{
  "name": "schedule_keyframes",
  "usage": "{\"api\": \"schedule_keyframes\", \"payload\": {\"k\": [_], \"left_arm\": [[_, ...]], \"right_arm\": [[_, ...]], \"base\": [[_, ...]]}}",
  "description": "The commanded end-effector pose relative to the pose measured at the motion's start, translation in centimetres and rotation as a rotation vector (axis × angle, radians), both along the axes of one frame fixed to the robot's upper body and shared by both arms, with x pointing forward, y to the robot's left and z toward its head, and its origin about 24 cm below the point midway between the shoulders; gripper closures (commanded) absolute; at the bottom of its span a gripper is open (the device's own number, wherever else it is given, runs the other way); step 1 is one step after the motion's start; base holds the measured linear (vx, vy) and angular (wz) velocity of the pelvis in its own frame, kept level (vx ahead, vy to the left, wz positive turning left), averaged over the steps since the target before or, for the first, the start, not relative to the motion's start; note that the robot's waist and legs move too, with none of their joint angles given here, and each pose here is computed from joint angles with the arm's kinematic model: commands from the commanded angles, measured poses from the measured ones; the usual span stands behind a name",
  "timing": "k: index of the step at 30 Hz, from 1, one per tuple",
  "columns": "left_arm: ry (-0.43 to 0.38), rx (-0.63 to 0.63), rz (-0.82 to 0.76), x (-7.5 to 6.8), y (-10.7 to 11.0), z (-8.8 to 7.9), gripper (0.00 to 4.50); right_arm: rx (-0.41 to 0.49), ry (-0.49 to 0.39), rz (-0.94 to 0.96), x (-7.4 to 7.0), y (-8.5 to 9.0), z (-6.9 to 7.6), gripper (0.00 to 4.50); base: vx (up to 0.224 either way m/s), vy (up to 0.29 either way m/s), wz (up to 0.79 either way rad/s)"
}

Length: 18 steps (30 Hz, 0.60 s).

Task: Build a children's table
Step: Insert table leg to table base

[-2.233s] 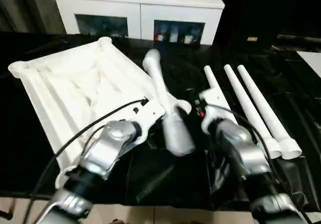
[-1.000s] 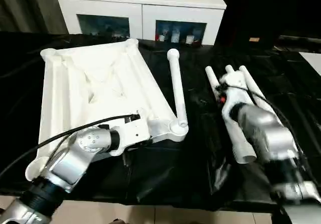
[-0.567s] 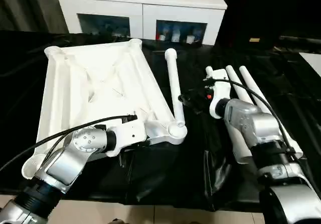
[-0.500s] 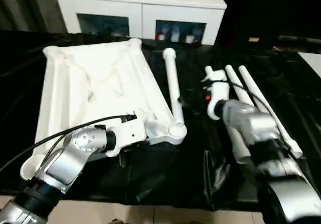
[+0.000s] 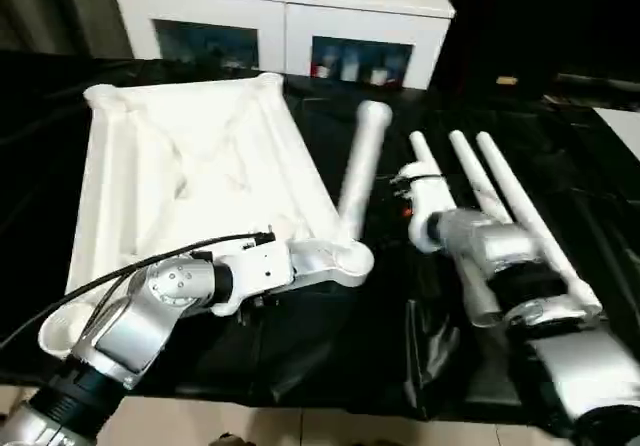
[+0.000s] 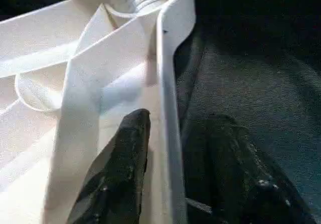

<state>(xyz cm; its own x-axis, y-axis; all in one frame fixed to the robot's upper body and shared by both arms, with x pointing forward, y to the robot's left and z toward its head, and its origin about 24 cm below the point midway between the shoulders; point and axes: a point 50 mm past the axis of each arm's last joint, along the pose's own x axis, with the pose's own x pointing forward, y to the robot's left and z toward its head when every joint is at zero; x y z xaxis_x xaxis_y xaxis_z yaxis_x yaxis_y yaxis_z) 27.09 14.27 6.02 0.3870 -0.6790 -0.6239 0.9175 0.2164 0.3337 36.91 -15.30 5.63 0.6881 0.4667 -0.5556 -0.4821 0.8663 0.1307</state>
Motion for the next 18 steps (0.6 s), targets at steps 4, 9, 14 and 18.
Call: {"api": "schedule_keyframes", "payload": {"k": [4, 9, 14, 18], "left_arm": [[-0.028, 0.005, -0.024, 0.0, -0.3, 0.5, 1.81], [-0.025, 0.005, -0.037, 0.2, -0.7, 0.5, 1.40], [-0.039, 0.000, -0.051, 0.3, -1.1, 0.8, 0.94], [-0.068, -0.006, -0.054, 0.5, -1.2, 1.3, 0.63]], "right_arm": [[0.043, -0.147, -0.023, 1.3, -1.1, 4.6, 0.00], [0.116, -0.168, -0.010, 1.7, -0.5, 6.3, 0.00], [0.073, -0.075, -0.009, 1.4, 0.7, 4.2, 0.00], [0.095, 0.038, -0.045, 0.7, 2.3, 1.1, 0.00]], "base": [[0.000, 0.000, 0.00], [0.000, 0.000, 0.00], [0.000, 0.000, 0.00], [0.000, 0.000, 0.00]]}}
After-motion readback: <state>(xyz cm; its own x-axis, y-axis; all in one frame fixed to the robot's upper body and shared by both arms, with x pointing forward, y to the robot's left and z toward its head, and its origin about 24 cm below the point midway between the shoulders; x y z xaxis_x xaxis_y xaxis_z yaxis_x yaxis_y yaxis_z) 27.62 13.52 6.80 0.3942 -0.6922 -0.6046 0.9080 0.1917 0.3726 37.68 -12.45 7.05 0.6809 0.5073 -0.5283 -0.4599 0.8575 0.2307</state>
